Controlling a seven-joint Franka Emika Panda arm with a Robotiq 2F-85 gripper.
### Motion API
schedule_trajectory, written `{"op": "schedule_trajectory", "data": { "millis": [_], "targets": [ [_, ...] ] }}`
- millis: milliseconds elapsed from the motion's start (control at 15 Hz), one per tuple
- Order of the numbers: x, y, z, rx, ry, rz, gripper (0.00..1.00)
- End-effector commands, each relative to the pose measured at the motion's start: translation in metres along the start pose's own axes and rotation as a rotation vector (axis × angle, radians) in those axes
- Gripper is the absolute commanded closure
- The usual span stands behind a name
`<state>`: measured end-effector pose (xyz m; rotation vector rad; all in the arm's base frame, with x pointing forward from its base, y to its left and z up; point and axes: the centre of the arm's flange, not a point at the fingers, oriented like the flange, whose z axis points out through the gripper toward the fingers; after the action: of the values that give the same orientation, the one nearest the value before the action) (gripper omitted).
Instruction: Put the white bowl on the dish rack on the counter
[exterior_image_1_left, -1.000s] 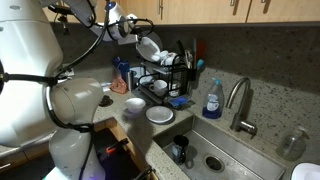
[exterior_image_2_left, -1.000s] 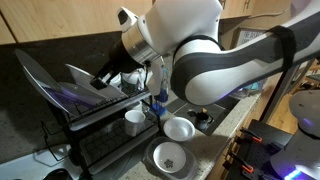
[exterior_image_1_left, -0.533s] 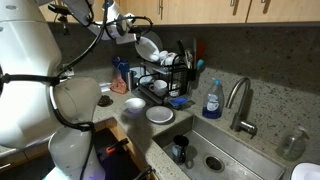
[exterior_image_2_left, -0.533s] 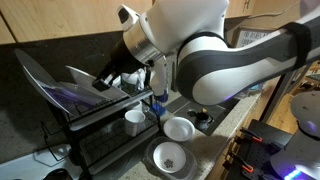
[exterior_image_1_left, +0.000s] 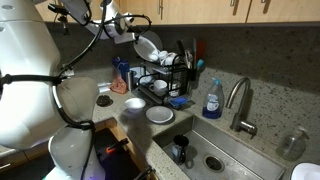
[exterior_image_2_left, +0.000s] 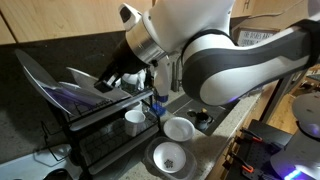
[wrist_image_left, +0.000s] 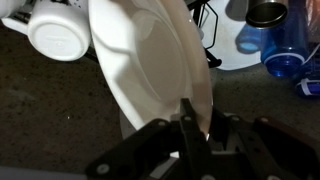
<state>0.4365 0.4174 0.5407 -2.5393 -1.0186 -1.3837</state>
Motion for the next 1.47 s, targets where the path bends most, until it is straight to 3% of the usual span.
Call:
{"op": "schedule_trajectory", "data": {
  "millis": [0, 1400],
  "targets": [
    [-0.002, 0.002, -0.019, -0.013, -0.001, -0.033, 0.96],
    [-0.017, -0.015, -0.017, -0.020, -0.116, -0.176, 0.96]
  ]
}}
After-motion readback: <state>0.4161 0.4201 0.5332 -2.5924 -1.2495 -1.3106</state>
